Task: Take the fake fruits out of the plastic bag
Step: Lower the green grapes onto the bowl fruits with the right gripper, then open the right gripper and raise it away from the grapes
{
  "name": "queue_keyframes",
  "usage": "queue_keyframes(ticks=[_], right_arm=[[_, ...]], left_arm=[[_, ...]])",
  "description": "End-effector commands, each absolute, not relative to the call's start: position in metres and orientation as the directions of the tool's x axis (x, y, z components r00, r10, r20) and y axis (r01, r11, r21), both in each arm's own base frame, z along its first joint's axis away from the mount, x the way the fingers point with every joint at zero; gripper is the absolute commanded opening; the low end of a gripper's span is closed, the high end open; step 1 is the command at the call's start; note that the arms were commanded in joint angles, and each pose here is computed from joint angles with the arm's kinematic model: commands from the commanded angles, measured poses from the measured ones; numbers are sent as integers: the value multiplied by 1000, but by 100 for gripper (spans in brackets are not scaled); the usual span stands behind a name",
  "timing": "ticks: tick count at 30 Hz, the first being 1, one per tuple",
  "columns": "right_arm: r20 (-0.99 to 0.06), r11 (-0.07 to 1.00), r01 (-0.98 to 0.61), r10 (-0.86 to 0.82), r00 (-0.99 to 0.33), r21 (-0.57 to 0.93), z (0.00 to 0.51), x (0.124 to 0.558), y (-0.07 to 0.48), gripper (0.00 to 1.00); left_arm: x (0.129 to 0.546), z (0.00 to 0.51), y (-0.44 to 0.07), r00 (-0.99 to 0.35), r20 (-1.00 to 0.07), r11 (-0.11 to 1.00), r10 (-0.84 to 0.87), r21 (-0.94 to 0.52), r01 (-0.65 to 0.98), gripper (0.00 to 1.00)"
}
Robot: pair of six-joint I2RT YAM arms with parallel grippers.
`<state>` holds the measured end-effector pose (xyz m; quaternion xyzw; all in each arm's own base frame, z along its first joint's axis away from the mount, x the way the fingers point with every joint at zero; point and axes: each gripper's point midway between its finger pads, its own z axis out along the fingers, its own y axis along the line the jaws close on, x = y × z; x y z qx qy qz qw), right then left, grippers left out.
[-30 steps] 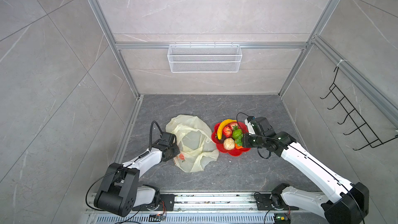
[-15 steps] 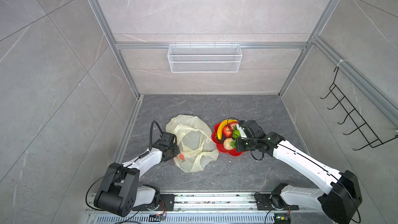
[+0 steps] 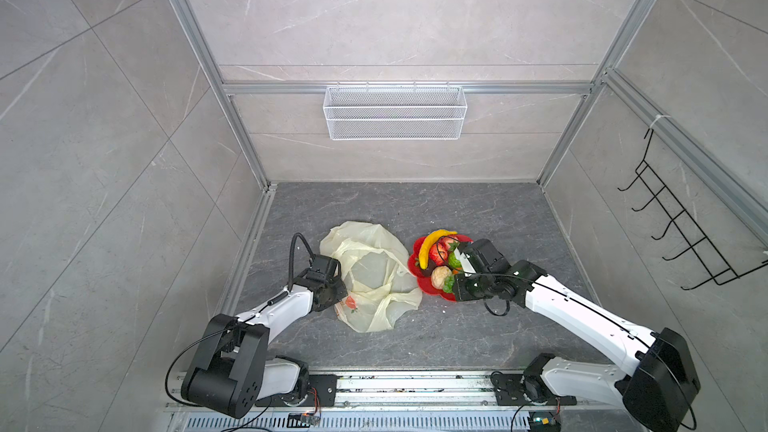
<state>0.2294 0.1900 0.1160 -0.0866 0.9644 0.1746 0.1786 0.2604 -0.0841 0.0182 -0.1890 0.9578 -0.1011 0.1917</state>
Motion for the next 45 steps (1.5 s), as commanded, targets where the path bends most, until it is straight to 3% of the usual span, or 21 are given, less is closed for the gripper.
queue_keyframes(ticks=[1,23,31,45], right_arm=[[-355,924,-221,-102,-929,313,106,227,192,0],[-357,932,-241,-135,-924,271,104,245,200,0],[-382,940,-239,-134,-915,243,115,246,193,32],[-431,944,-233,-114,-895,234,140,242,182,45]], left_arm=[[260,20,-83,-858,-323,911,-399,-250,-329,2],[259,21,-83,-856,-325,910,-401,-250,-331,2],[260,21,-84,-859,-324,912,-397,-248,-327,2],[260,22,-83,-857,-327,911,-399,-249,-329,2]])
